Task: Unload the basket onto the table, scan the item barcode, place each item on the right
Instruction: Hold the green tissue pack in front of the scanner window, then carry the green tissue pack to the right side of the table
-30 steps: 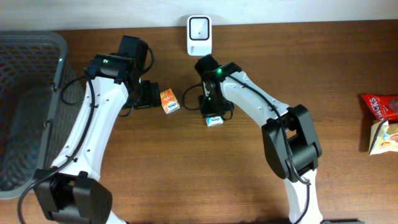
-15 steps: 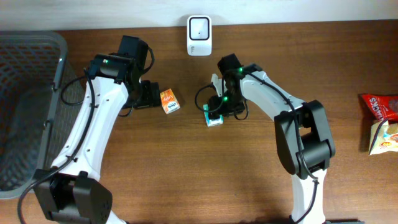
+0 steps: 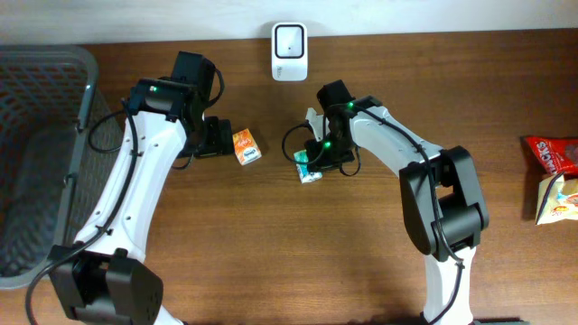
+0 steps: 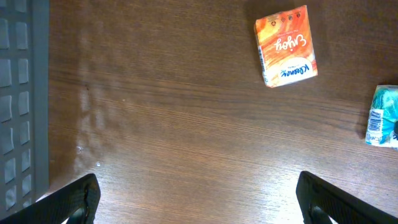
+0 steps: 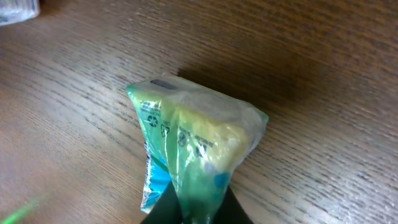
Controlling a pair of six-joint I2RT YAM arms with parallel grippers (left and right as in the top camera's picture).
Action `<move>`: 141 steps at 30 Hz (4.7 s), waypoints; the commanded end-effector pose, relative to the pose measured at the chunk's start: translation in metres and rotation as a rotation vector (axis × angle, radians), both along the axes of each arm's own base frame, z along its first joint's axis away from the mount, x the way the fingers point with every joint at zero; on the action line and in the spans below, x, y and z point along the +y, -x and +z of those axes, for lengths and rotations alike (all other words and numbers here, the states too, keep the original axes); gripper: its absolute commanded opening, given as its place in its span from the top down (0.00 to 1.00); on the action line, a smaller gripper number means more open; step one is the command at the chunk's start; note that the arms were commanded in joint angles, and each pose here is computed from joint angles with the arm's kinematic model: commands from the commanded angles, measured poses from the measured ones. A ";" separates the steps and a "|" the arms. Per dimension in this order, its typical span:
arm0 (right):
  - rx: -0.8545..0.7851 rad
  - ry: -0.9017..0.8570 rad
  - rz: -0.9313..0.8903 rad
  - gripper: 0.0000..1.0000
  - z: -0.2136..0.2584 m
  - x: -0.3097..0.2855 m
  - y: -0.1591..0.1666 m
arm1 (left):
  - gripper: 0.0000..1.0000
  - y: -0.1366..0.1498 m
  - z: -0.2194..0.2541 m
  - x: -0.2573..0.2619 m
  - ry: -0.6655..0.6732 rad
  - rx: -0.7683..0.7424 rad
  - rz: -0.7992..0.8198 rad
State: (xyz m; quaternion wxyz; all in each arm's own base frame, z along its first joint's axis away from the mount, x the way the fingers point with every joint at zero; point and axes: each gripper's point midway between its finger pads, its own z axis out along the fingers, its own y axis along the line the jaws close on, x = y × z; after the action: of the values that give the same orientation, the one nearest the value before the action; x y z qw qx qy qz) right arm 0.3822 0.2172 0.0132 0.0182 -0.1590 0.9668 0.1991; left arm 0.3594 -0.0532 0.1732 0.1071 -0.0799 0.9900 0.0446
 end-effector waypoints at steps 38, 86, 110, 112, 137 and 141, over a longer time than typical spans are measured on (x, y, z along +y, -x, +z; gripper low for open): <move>-1.420 0.448 0.446 0.96 0.126 0.030 -0.258 | 0.01 -0.002 0.001 0.003 -0.006 -0.007 0.018; -1.573 0.844 0.871 0.96 0.164 0.043 -0.269 | 0.01 -0.002 0.001 0.003 -0.006 -0.007 0.018; -1.552 0.846 0.678 0.96 0.146 0.017 -0.291 | 0.01 -0.002 0.001 0.003 -0.006 -0.007 0.018; -1.527 0.834 0.700 0.96 0.149 0.018 -0.292 | 0.01 -0.002 0.001 0.003 -0.006 -0.007 0.018; -0.719 0.460 -0.979 0.96 0.216 -0.364 -0.210 | 0.01 -0.002 0.001 0.003 -0.006 -0.007 0.018; -0.398 0.549 -1.255 0.96 0.176 -0.470 -0.118 | 0.01 -0.002 0.001 0.003 -0.006 -0.007 0.018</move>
State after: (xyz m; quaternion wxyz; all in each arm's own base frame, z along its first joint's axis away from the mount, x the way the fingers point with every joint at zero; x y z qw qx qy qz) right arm 0.5343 -0.2078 0.1930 0.2873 0.2890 0.9029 -0.1363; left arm 0.3597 -0.0533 0.1733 0.1078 -0.0799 0.9900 0.0443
